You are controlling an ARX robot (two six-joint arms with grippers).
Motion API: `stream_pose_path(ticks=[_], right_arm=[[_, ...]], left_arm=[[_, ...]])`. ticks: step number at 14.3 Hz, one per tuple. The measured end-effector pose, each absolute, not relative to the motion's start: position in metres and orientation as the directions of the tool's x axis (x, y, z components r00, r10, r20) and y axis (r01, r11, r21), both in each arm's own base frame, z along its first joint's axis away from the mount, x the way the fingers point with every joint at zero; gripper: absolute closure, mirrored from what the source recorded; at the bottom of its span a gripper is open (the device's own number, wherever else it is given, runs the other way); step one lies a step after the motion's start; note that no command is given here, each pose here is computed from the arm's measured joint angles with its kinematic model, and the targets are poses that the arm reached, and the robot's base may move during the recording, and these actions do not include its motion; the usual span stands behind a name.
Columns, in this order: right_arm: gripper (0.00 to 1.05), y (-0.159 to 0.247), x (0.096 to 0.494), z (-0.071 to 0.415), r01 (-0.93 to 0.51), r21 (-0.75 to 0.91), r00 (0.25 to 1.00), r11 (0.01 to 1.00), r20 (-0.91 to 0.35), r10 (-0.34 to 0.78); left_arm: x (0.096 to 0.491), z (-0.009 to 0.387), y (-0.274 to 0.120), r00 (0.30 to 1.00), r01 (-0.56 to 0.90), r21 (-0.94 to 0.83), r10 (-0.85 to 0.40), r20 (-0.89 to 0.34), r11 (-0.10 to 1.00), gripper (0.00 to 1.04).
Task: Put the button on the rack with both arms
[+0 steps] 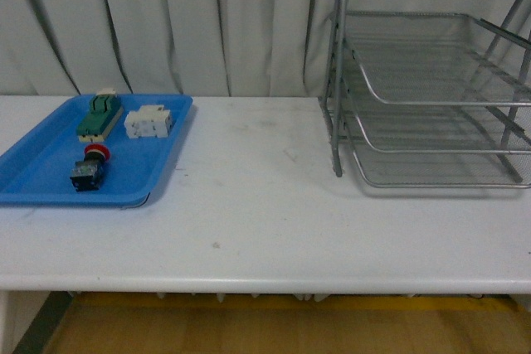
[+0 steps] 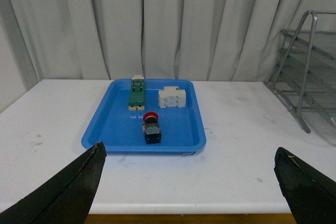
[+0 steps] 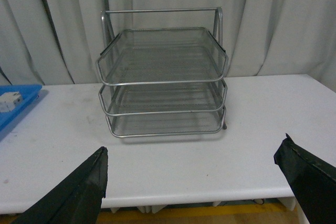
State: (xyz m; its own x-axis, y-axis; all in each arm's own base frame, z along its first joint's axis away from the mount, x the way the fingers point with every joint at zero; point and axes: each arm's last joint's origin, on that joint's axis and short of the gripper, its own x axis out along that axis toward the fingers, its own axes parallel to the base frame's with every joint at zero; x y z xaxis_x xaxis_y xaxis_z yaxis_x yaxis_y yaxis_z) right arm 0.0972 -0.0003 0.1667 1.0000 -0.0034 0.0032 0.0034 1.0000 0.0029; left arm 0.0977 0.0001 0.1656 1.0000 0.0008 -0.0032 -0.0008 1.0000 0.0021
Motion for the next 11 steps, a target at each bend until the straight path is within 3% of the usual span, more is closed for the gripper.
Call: stream_pose_path(ticks=[7,8,11], right_arm=[[0.06,0.0,0.097,0.166,0.003,0.003,1.0,1.0,-0.001,-0.003],[0.06,0.0,0.099,0.163,-0.008,0.017,0.992,1.0,-0.124,0.01],[0.06,-0.012,0.136,0.165,0.034,0.281,0.983,0.959,-0.185,0.019]], left_arm=[[0.098,0.166,0.0,1.0,-0.001,0.002,0.001,-0.003,1.0,0.07],[0.098,0.166,0.0,1.0,-0.001,0.002,0.001,-0.004,1.0,0.07],[0.098,0.166,0.0,1.0,0.0,0.002,0.0,-0.003,1.0,0.07]])
